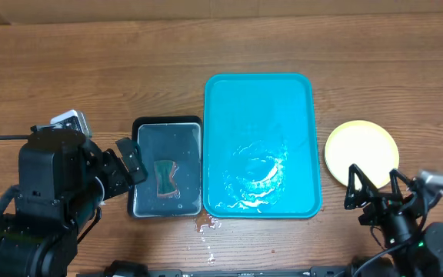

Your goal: Clean dirty plates on tray and stack at the side

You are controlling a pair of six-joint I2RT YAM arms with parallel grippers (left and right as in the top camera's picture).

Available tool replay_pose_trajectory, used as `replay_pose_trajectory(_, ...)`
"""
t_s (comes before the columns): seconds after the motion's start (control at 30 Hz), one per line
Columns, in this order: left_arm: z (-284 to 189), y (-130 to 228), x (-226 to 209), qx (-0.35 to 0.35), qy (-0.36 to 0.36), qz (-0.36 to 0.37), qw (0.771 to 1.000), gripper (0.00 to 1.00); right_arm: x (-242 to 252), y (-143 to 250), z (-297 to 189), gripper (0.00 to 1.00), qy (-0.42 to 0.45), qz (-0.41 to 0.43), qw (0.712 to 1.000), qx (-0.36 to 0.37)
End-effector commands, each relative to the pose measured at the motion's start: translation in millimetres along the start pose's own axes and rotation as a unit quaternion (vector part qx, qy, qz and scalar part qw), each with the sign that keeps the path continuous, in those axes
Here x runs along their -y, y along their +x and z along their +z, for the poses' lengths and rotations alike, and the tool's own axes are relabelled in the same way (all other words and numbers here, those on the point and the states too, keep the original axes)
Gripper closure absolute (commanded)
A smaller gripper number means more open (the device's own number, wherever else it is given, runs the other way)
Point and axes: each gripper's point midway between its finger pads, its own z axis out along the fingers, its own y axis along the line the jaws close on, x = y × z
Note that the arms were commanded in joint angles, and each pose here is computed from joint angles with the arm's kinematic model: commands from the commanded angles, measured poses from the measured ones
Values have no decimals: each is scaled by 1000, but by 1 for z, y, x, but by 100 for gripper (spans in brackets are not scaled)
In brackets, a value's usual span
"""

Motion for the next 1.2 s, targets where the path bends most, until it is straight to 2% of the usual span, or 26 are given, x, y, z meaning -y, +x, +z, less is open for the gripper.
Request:
replay_pose_trajectory(0.0,-1,-2,0,4,0,2,1000,0,21,13,6,0,30,-8,999,33)
replay_pose_trajectory(0.13,-1,-2,0,4,0,2,1000,0,32,33,29,0,22,-10,998,52)
replay_pose_trajectory(0.53,-1,-2,0,4,0,2,1000,0,50,59,69,0,9,-13,996,86)
replay_pose_trajectory(0.7,-1,-2,0,4,0,2,1000,1,44,45,72,0,-13,-22,989,142)
replay_pose_trajectory(1.17,-1,-2,0,4,0,2,1000,0,47,46,73,0,-8,-21,989,143)
